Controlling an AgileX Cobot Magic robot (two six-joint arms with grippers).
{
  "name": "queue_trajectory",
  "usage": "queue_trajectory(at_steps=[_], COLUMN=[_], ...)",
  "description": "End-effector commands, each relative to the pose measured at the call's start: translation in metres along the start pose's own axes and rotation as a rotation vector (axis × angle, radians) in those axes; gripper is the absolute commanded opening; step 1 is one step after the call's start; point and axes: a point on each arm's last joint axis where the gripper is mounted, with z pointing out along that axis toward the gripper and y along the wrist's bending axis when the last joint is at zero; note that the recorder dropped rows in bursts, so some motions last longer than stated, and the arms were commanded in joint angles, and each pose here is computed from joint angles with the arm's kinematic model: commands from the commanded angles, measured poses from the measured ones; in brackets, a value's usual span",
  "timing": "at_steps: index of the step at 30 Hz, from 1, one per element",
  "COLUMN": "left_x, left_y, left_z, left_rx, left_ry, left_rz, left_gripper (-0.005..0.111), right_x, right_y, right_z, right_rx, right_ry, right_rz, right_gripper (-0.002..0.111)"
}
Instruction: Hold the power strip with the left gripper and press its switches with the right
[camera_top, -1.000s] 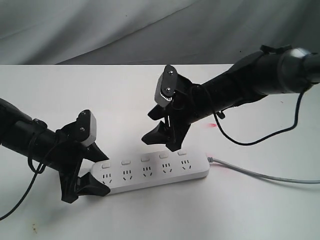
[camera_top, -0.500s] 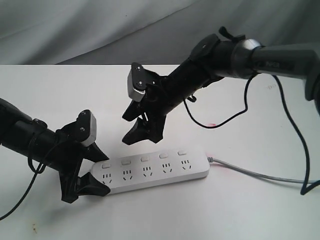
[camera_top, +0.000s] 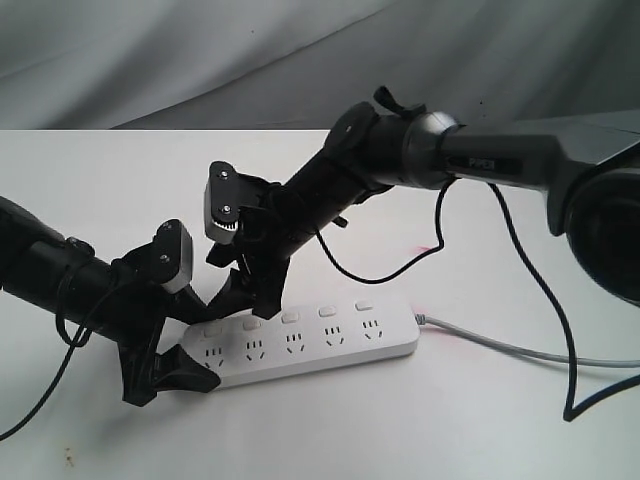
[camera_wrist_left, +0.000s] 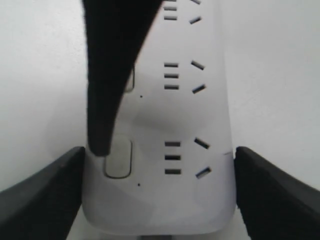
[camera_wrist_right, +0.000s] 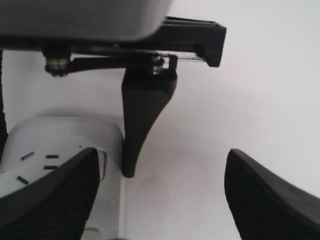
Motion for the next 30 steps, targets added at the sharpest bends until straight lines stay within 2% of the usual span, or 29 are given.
queue_trajectory(at_steps=[1,9,30], left_x=[-0.0023,-0.0023,-0.0023], left_y=[0.0004,0.0004,0.0004], left_z=[0.0002,0.0002,0.0002], left_rx=[0.003,0.003,0.003], left_ry=[-0.009,-0.009,-0.009], left_rz=[0.007,0.007,0.007], left_gripper=[0.0,0.0,0.0], right_x=[-0.0008,-0.0043,0.0045], right_y=[0.0017,0.0007,0.0038], right_z=[0.0079,0.0125,0.0165], right_rx=[-0.004,0.026,-0.012], right_ry=[0.001,-0.02,0.039], right_rz=[0.001,0.02,0.045], right_gripper=[0.066,0.066,0.066])
